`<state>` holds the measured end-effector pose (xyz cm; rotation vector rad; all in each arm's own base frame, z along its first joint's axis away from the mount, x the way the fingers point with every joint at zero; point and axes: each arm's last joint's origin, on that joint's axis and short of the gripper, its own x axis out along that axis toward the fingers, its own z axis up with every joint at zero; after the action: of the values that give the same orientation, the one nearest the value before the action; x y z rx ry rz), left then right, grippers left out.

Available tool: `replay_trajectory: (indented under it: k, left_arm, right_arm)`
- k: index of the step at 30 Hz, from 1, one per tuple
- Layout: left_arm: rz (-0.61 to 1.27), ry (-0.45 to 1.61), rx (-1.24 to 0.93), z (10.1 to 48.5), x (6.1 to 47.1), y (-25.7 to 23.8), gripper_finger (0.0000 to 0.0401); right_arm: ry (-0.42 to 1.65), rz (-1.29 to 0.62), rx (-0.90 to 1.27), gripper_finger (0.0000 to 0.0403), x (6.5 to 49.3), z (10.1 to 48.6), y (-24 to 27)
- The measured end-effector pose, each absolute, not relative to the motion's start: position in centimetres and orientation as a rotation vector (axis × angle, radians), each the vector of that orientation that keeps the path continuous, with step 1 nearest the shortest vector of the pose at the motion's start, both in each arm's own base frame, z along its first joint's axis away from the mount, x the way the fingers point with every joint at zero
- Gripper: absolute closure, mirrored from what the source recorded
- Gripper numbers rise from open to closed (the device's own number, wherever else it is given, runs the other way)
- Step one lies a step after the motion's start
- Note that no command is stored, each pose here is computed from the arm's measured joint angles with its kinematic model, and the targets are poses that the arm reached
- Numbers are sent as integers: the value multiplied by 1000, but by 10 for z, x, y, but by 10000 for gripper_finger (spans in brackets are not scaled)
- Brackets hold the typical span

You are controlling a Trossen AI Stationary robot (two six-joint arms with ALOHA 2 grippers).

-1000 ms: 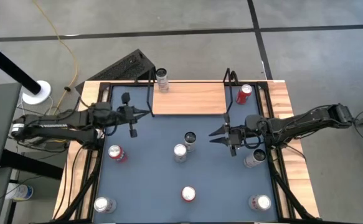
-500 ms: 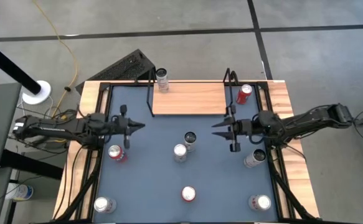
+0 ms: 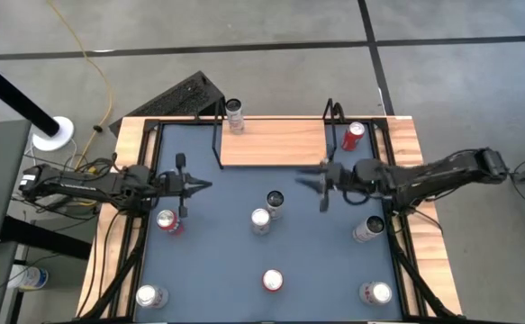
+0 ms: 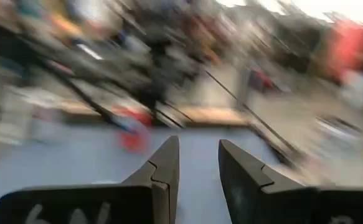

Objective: Place canned beverage on shelf
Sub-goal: Put the top red soda can on the shelf

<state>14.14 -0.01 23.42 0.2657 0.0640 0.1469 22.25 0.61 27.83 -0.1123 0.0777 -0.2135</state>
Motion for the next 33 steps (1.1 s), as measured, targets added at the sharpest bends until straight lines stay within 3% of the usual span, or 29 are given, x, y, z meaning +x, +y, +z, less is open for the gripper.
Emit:
replay_trajectory:
  k: [5, 13, 18, 23, 28, 33]
  left_arm:
    - [147, 67, 243, 234, 142, 0, 401]
    - [143, 67, 243, 234, 142, 0, 401]
    - [142, 69, 238, 234, 142, 0, 401]
    - [141, 72, 273, 234, 142, 0, 401]
    - [152, 61, 293, 235, 141, 0, 401]
    - [133, 81, 229, 232, 142, 0, 401]
  right_arm:
    - [377, -564, -78, 292, 204, 328, -19]
    - [455, -1086, 148, 292, 150, 384, -94]
    - [539, -1097, 350, 276, 126, 367, -146]
    - [675, -1164, 489, 221, 111, 338, -200]
    - [772, -1046, 562, 154, 118, 331, -221]
    - [926, -1086, 663, 136, 122, 304, -238]
